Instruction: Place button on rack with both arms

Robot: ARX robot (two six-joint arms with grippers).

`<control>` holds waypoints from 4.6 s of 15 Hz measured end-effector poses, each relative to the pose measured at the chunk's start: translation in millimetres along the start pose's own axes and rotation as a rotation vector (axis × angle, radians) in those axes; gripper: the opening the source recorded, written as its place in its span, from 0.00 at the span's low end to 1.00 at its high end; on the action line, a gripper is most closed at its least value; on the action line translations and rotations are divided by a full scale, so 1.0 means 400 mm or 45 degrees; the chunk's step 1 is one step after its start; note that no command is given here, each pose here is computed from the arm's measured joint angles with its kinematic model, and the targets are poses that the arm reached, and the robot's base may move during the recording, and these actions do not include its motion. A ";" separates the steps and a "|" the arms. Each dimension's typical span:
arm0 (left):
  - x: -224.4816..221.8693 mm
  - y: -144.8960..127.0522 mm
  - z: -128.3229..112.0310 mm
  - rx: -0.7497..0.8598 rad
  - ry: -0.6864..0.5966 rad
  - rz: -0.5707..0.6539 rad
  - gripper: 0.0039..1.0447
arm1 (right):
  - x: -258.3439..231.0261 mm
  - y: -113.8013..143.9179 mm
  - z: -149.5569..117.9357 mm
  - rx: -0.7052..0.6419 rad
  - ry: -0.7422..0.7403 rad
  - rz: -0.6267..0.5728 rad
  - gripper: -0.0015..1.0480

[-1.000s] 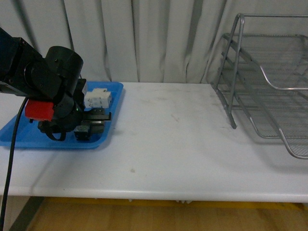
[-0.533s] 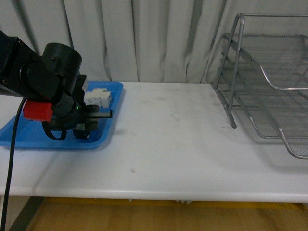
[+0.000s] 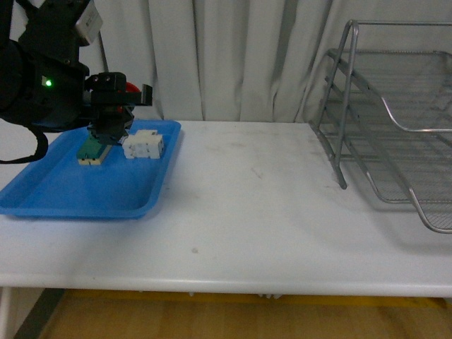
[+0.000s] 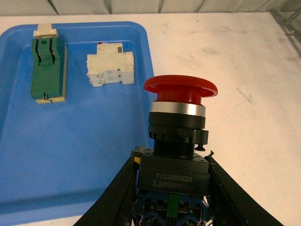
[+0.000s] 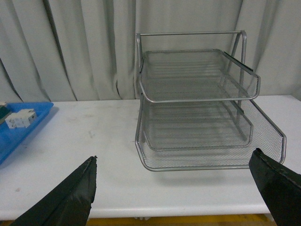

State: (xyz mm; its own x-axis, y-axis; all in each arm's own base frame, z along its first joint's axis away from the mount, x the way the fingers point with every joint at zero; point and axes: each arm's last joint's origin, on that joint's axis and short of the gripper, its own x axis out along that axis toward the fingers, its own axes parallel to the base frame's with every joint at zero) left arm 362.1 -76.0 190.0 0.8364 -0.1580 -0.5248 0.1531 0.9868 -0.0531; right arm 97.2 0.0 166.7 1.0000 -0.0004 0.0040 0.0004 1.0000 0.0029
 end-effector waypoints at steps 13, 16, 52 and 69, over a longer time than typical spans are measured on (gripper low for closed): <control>-0.063 -0.004 -0.074 0.027 -0.008 -0.067 0.34 | 0.000 0.000 0.000 0.000 0.000 0.000 0.94; -0.070 -0.004 -0.080 0.030 -0.002 -0.067 0.34 | 0.000 0.000 0.000 0.000 0.000 0.000 0.94; 0.103 -0.467 -0.031 0.389 0.218 -0.343 0.34 | 0.000 0.000 0.000 0.000 0.000 0.000 0.94; -0.008 -0.401 0.052 0.223 0.031 -0.423 0.94 | 0.000 0.000 0.000 0.000 0.000 0.000 0.94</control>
State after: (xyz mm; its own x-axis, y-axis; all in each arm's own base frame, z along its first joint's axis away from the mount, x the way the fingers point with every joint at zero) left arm 345.7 -234.7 218.0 0.7138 -0.4653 -0.5235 0.5031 0.8606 -0.0789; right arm 97.2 0.0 166.7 1.0000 -0.0008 0.0040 0.0008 1.0000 0.0029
